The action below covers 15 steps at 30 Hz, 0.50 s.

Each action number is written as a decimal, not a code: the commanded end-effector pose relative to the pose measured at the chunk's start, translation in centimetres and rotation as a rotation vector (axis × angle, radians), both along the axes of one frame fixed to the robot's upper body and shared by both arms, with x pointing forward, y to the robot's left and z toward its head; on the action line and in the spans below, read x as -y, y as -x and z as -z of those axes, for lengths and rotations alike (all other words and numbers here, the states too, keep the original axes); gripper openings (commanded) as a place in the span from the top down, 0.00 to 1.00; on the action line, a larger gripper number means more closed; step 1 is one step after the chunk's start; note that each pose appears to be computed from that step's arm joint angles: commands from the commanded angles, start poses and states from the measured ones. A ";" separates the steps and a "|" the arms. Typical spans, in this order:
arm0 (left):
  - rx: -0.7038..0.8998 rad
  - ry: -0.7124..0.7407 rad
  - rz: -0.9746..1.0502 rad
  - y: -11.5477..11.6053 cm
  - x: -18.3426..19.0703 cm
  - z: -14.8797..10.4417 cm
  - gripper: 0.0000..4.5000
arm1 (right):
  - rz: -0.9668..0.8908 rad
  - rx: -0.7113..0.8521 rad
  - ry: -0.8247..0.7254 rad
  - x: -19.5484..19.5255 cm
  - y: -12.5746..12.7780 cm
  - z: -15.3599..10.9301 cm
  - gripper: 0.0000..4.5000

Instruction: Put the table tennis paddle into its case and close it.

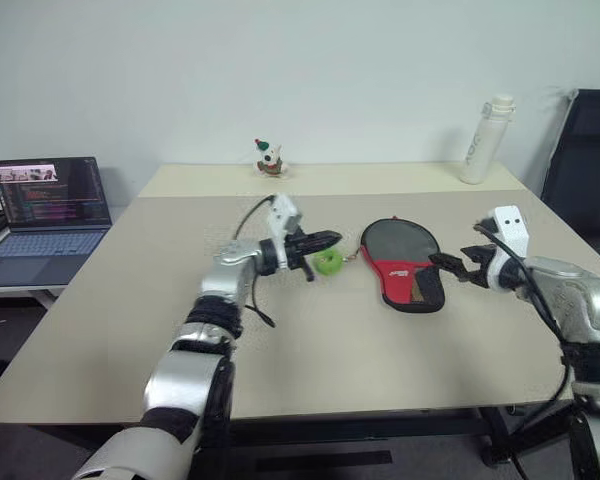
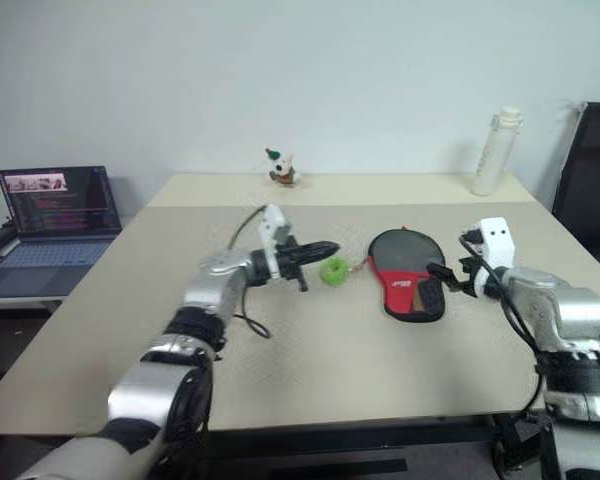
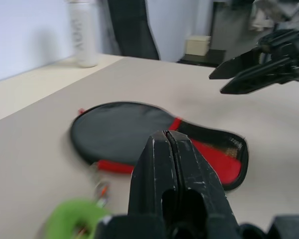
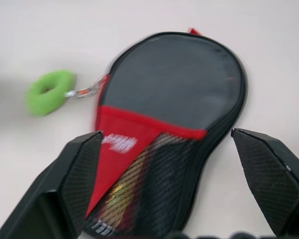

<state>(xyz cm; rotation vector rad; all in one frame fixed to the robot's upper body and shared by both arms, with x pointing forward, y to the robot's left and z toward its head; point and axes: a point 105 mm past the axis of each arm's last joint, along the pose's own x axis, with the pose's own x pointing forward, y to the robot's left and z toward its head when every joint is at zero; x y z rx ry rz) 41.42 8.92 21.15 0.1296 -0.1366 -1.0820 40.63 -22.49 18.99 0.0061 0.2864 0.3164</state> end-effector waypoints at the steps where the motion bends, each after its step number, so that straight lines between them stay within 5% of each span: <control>1: 0.064 0.018 -0.006 1.4 -1.0 -2.3 0.99 | 0.025 0.041 -0.003 0.9 -1.8 0.1 0.00; 15: 0.026 0.014 -0.091 4.0 -2.3 -1.5 0.99 | 0.060 -0.105 0.026 -0.2 -4.3 7.1 0.00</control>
